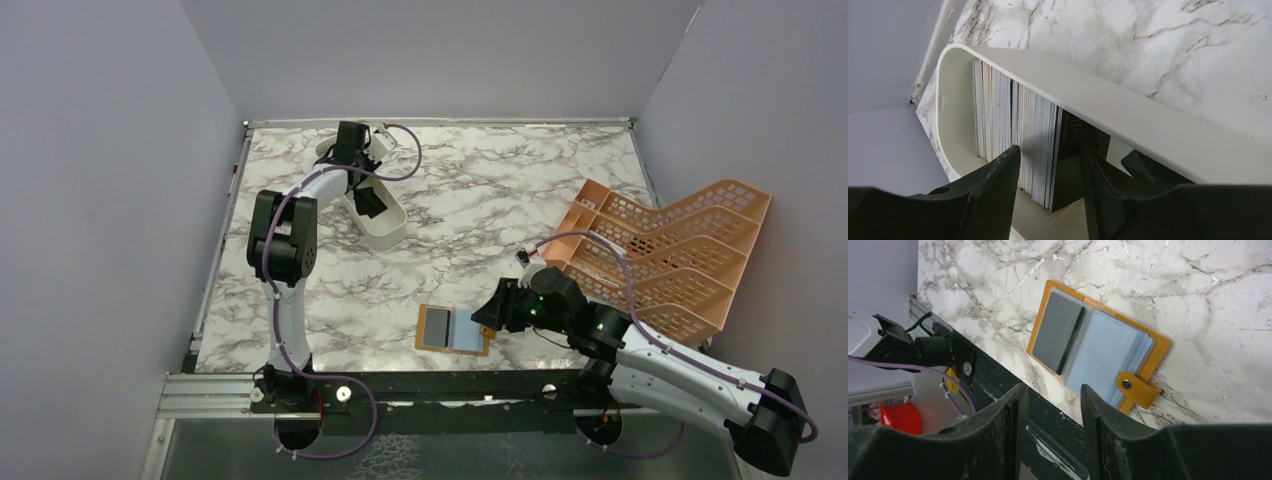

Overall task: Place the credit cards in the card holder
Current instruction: Adjust the credit card in the storage box.

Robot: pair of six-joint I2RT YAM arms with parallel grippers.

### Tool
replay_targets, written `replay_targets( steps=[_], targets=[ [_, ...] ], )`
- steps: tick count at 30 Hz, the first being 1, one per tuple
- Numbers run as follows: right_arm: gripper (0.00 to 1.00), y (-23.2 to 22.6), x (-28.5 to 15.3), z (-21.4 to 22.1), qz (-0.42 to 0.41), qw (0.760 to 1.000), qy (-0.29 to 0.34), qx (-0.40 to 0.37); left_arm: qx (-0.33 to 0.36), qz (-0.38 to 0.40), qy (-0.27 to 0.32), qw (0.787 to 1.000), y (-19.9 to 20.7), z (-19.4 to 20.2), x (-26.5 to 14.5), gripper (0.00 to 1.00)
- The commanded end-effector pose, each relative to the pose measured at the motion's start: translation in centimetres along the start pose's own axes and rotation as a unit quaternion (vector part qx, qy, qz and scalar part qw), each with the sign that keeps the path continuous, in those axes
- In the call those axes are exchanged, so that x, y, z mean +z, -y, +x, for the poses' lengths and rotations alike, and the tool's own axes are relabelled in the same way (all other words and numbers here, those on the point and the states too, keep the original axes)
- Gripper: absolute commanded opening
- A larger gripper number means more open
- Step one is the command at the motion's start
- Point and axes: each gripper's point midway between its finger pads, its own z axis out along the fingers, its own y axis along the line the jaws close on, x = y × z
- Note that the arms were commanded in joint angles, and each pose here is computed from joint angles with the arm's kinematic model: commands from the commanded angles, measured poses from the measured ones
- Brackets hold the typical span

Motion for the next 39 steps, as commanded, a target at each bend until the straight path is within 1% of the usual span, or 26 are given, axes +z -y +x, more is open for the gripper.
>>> replay_targets(
  steps=[1, 7, 24, 27, 31, 39],
  targets=[
    [0.48, -0.8, -0.3, -1.3, -0.004, 1.0, 0.022, -0.009, 0.019, -0.026, -0.014, 0.999, -0.8, 0.2, 0.7, 0.5],
    [0.48, -0.8, -0.2, -1.4, -0.004, 1.0, 0.024, -0.009, 0.021, -0.045, -0.007, 0.999, -2.0, -0.8, -0.1, 0.44],
    [0.48, -0.8, -0.1, -1.3, -0.005, 1.0, 0.023, -0.009, 0.045, -0.074, -0.003, 0.996, -4.0, -2.2, -1.7, 0.44],
    [0.48, -0.8, 0.0, -1.3, -0.007, 1.0, 0.024, -0.008, 0.05, -0.074, -0.006, 0.996, -4.0, -2.1, -1.6, 0.41],
    [0.48, -0.8, 0.0, -1.2, -0.007, 1.0, 0.023, -0.009, 0.053, -0.072, -0.009, 0.996, -3.9, -2.0, -1.5, 0.35],
    [0.48, -0.8, 0.1, -1.3, -0.007, 1.0, 0.023, -0.01, 0.059, -0.076, -0.009, 0.995, -4.2, -2.3, -1.9, 0.32]
  ],
)
